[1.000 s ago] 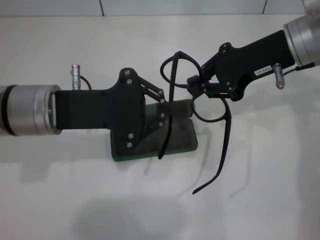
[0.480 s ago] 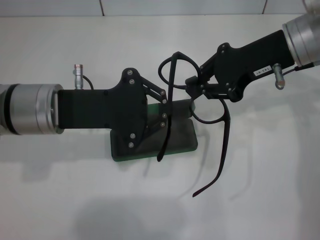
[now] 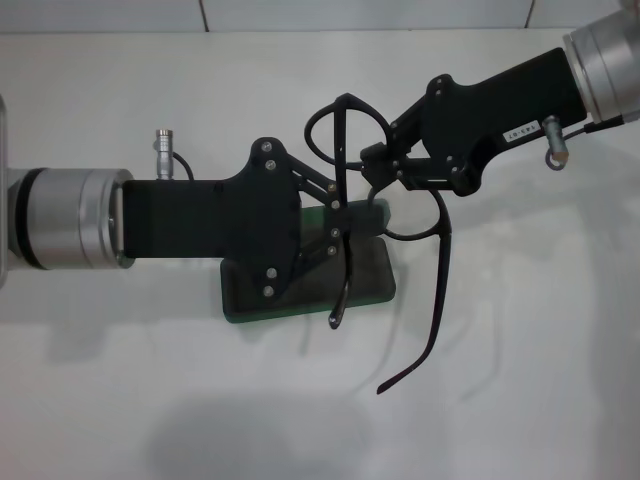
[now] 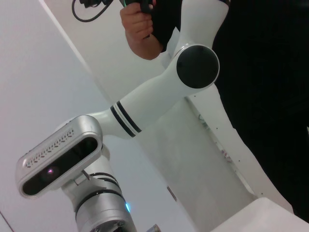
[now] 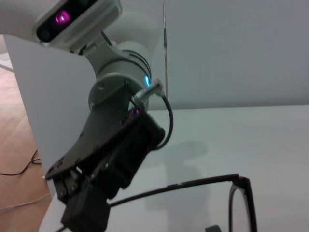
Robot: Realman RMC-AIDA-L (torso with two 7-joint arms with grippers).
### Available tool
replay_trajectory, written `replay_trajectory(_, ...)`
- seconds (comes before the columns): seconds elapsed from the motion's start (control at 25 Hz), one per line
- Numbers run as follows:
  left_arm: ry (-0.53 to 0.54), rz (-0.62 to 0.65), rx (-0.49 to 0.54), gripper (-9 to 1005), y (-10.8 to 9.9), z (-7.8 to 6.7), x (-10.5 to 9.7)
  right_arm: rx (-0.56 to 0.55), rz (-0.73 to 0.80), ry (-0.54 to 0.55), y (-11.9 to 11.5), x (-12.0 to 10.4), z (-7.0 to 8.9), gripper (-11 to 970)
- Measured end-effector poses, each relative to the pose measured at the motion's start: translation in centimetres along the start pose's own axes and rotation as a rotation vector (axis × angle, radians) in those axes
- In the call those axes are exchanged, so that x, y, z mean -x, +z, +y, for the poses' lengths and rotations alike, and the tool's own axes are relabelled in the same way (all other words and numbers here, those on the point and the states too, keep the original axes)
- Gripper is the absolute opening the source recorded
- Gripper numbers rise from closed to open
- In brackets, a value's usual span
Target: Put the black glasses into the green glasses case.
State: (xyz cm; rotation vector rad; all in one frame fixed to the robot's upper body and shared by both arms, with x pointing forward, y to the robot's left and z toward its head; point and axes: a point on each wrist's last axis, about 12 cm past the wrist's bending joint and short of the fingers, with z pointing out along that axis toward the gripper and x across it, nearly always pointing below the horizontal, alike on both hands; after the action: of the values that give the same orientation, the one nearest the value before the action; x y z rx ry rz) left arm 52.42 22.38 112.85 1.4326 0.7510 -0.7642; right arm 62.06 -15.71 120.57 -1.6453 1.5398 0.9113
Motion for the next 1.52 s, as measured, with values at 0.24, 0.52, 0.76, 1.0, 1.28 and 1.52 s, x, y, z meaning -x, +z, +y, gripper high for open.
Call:
replay_trajectory(0.24, -0.004, -0.011, 0.000, 7, 0.4, 0.2, -0.1, 0.014, -0.003, -0.004, 0.3, 0.4, 0.1, 113)
replay_trajectory(0.52, -0.003, 0.001, 0.012, 8, 0.6, 0.5, -0.3, 0.019, -0.010, -0.001, 0.4, 0.5, 0.1, 112)
replay_trajectory(0.76, -0.009, 0.004, 0.006, 9, 1.1, 0.7, -0.5, 0.028, -0.033, 0.007, 0.5, 0.6, 0.2, 113)
replay_trajectory(1.0, -0.009, 0.009, 0.008, 10, 1.3, 0.9, -0.6, 0.036, -0.044, 0.005, 0.4, 0.8, 0.2, 113)
replay_trajectory(1.28, -0.007, 0.014, 0.010, 11, 1.4, 1.1, -0.6, 0.035, -0.049, 0.004, 0.3, 0.9, 0.2, 113)
replay_trajectory(1.52, -0.006, 0.027, 0.018, 12, 1.5, 1.3, -0.8, 0.039, -0.073, 0.003, 0.1, 1.2, 0.2, 113)
